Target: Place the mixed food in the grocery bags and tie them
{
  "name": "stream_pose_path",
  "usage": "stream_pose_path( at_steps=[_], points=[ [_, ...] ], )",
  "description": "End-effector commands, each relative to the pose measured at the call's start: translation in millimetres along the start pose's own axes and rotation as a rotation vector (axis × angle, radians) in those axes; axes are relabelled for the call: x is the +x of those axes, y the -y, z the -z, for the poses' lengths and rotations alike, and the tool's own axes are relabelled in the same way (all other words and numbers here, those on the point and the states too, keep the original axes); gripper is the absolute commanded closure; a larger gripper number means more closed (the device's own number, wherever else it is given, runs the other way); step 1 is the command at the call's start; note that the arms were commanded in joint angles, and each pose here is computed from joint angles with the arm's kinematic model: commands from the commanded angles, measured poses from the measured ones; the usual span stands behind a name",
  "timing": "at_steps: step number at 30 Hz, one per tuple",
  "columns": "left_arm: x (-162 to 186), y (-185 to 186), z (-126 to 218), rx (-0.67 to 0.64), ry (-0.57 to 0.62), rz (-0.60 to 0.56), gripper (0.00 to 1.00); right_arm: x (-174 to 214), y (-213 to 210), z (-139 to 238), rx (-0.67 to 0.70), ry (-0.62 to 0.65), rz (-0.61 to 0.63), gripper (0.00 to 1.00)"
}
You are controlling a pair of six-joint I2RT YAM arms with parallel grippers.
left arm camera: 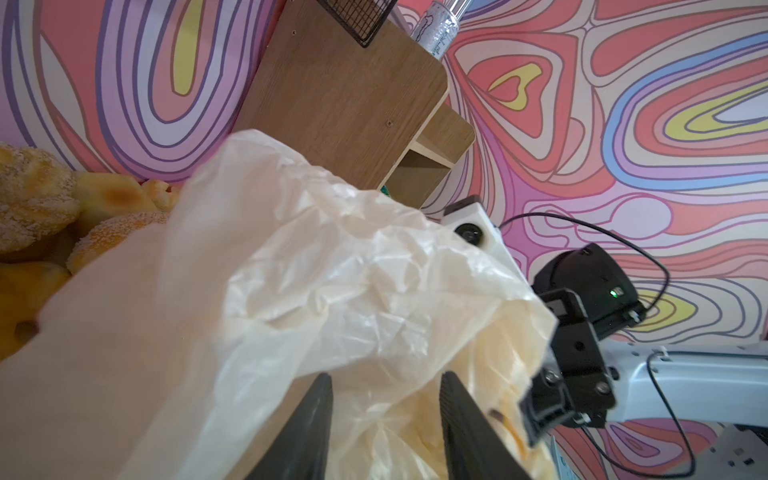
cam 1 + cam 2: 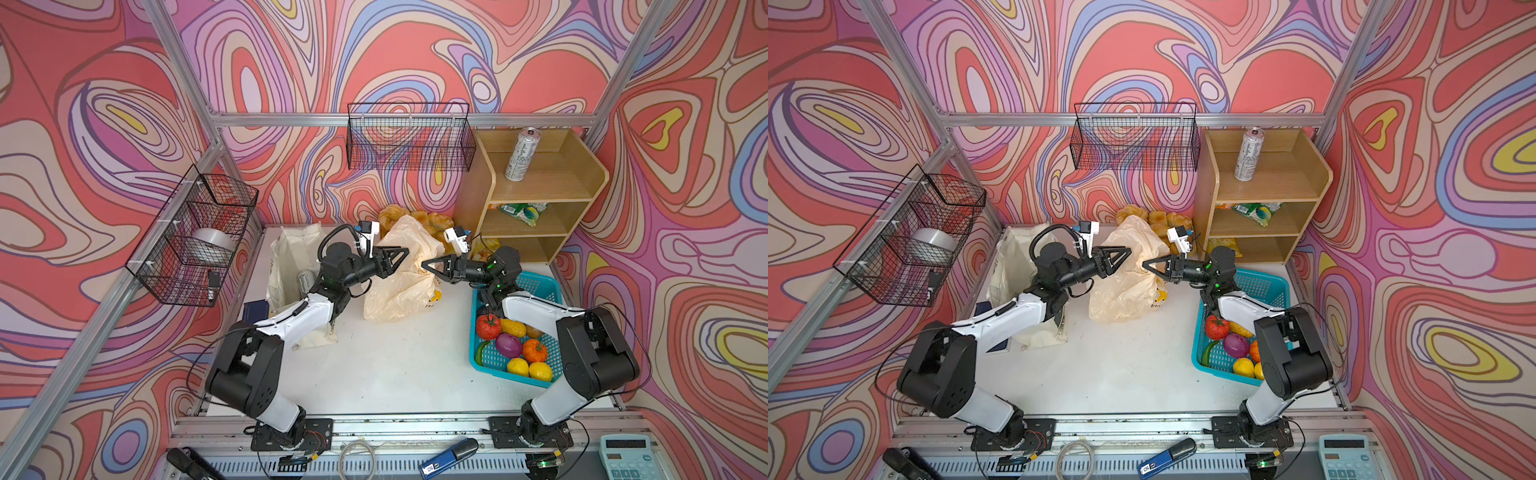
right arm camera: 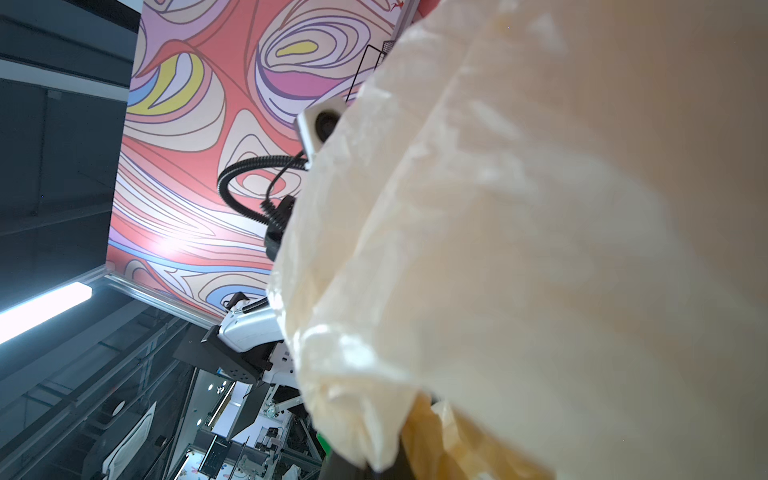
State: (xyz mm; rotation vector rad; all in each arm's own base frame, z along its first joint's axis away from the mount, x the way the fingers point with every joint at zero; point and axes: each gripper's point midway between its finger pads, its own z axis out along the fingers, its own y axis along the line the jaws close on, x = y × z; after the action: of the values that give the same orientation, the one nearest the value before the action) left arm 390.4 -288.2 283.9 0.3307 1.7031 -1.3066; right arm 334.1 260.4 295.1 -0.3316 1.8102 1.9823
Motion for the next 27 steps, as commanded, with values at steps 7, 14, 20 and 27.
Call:
stream_pose_path(
  at_steps=[7, 14, 20, 27],
  points=[
    [25, 13, -69, 0.095, -0.061, 0.03, 0.55, 4, -15, 1, -0.125, -0.029, 0.026, 1.0],
    [39, 23, -88, 0.157, -0.084, 0.071, 0.55, -1, -10, 1, -0.119, -0.013, 0.02, 1.0],
    [30, -4, -44, 0.079, -0.041, 0.101, 0.54, -6, -9, 1, -0.099, 0.013, 0.03, 1.0],
    [18, -21, 9, 0.028, 0.013, 0.15, 0.54, -7, -5, 2, -0.043, 0.032, 0.044, 1.0]
  ],
)
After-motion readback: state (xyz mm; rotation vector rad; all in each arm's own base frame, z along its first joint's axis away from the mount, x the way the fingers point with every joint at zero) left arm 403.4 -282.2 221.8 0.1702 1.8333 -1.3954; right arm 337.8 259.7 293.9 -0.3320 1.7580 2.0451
